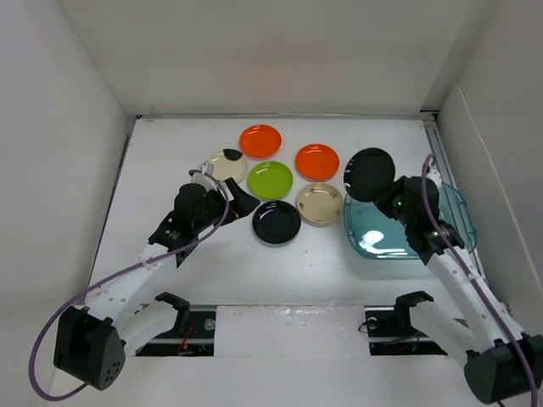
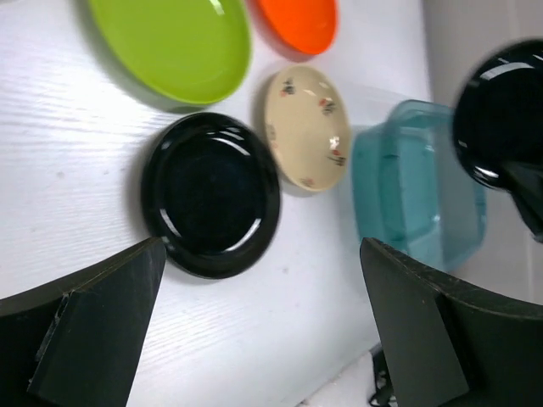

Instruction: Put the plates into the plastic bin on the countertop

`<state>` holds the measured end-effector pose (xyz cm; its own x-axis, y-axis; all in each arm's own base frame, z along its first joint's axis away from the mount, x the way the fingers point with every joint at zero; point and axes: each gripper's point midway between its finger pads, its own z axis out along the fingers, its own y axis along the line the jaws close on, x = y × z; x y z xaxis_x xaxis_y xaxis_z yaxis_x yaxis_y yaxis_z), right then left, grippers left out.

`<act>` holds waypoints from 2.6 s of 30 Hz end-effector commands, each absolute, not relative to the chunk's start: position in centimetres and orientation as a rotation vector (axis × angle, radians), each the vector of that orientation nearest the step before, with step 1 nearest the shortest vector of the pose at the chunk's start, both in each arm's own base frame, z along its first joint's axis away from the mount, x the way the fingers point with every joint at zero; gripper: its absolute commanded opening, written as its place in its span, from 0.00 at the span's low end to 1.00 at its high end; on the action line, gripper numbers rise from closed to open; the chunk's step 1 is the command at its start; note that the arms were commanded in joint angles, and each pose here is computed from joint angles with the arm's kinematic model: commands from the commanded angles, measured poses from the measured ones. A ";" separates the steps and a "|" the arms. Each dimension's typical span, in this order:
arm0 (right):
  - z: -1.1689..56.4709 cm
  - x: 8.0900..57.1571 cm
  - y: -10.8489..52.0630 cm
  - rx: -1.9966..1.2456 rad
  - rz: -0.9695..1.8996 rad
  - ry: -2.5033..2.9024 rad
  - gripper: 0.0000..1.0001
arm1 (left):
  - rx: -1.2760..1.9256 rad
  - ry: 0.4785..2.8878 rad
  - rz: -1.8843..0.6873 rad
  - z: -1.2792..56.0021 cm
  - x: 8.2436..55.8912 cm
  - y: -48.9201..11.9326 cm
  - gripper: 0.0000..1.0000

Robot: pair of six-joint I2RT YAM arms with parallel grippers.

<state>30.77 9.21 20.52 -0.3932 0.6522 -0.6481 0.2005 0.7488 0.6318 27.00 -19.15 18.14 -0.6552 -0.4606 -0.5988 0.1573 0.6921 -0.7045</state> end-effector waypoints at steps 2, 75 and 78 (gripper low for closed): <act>20.7 28.9 4.6 0.827 0.455 1.862 0.00 | -0.288 2.150 -0.809 14.9 27.8 -17.6 1.00; 24.7 21.2 13.4 0.054 1.055 1.853 0.89 | -0.269 2.252 -0.799 13.4 27.4 -19.5 0.00; 24.0 20.9 14.9 -0.032 1.169 1.855 0.88 | -0.152 2.200 -0.920 17.3 26.6 -21.0 0.00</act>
